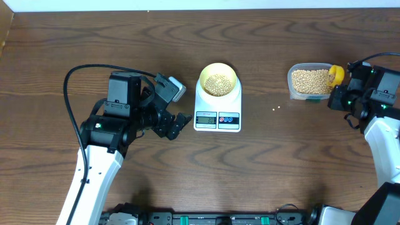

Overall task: Scoop item into bowl and weigh 50g on scale
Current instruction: 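Dip and drag the scoop through the soybeans with the right gripper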

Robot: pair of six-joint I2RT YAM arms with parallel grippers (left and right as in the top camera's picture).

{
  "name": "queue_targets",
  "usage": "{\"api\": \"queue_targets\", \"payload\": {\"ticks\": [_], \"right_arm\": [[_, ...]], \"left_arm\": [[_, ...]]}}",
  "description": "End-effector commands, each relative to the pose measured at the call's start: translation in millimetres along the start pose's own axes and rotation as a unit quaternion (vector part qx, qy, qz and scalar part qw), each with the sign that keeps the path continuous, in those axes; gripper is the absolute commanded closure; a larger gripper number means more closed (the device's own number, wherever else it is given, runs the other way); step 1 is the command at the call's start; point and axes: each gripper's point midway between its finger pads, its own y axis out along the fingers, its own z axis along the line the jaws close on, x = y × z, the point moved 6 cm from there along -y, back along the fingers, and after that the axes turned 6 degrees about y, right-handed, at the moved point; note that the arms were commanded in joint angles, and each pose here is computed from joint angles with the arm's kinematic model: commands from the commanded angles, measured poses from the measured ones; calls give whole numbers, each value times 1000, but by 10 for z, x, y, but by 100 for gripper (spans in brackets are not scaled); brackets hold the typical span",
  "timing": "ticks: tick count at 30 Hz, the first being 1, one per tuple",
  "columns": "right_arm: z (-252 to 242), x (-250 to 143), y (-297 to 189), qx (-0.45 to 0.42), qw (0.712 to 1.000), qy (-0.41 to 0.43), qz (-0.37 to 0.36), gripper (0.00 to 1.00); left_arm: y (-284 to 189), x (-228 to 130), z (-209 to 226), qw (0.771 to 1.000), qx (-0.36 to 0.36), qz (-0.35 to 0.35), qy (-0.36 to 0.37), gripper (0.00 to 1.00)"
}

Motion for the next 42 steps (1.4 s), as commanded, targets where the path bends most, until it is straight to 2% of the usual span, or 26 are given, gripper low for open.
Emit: {"api": "queue_targets", "payload": {"ticks": [1, 34, 42], "right_arm": [[-45, 3, -25, -19, 1000, -14, -4, 99], [-64, -131, 32, -28, 999, -13, 32, 99], [-85, -211, 168, -25, 998, -9, 56, 99]], "left_arm": [[21, -10, -13, 1000, -6, 1, 6, 11], [21, -10, -13, 1000, -6, 1, 6, 11], [21, -10, -13, 1000, -6, 1, 6, 11]]}}
